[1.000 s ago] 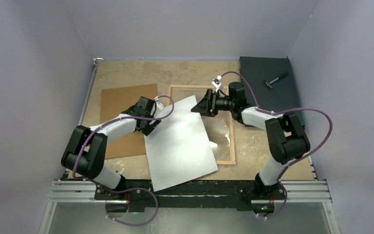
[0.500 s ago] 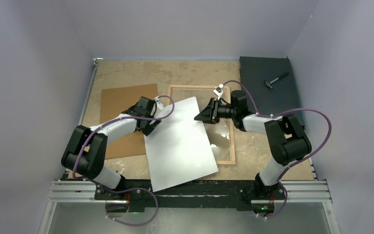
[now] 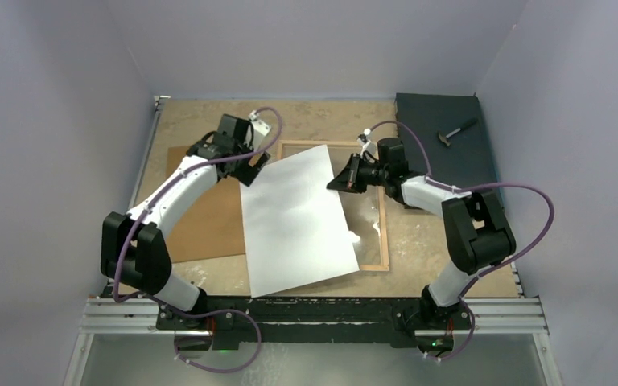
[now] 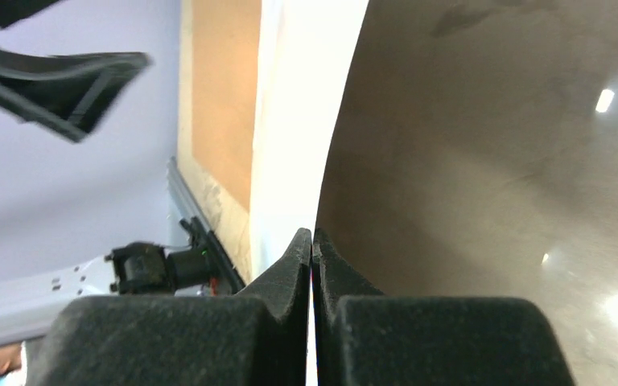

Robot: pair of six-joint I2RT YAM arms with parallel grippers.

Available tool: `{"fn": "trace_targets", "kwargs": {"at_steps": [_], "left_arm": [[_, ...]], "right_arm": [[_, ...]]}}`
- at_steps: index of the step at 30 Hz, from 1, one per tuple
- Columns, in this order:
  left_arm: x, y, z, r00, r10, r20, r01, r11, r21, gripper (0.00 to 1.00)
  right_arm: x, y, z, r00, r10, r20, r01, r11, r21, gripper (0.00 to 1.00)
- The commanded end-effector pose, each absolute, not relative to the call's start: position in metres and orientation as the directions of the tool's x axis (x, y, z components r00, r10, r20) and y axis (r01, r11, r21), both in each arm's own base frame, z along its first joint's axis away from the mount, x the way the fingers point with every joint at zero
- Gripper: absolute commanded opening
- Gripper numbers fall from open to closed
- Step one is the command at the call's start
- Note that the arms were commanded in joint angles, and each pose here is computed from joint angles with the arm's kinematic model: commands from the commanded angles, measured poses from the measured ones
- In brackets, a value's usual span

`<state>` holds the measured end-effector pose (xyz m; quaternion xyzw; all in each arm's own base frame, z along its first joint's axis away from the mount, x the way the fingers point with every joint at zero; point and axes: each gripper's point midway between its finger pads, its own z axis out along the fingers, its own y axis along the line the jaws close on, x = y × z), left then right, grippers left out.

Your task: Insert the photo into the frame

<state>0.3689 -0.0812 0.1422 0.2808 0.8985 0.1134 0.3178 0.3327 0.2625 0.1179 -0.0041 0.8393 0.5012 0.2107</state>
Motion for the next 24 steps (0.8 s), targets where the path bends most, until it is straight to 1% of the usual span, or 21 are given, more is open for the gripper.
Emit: {"fn": "trace_targets", "kwargs": {"at_steps": [1,4,9,12,14,18,24], "left_arm": [[0.377,-0.075,0.181,-0.658,0.486,-0.574,0.374,0.874,0.31,1.0],[0.379,-0.071,0.182,-0.657,0.487,-0.575,0.364,0.873,0.324,1.0],[0.377,-0.07,0.173,-0.665,0.495,-0.56,0.374,0.869,0.325,1.0],[0.376,-0.073,0.165,-0.67,0.497,-0.551,0.389,0.868,0.31,1.0],[0.376,-0.075,0.158,-0.675,0.499,-0.544,0.396,0.867,0.303,1.0],[0.374,-0.077,0.143,-0.685,0.514,-0.517,0.423,0.858,0.293,1.0],[0.37,-0.079,0.129,-0.691,0.527,-0.495,0.447,0.85,0.28,1.0]], "right_arm": [[0.357,0.23,0.125,-0.851,0.262,-0.455,-0.196,0.646,0.738,0.0],[0.366,0.204,0.122,-0.838,0.276,-0.471,-0.155,0.708,0.689,0.0],[0.373,0.172,0.118,-0.827,0.219,-0.517,-0.132,0.819,0.559,0.0],[0.372,0.161,0.11,-0.841,0.173,-0.513,-0.122,0.863,0.49,0.0],[0.372,0.152,0.105,-0.842,0.174,-0.511,-0.087,0.89,0.447,0.0],[0.371,0.144,0.104,-0.837,0.172,-0.52,-0.07,0.908,0.413,0.0],[0.377,0.145,0.111,-0.829,0.15,-0.539,-0.096,0.911,0.402,0.0]]}}
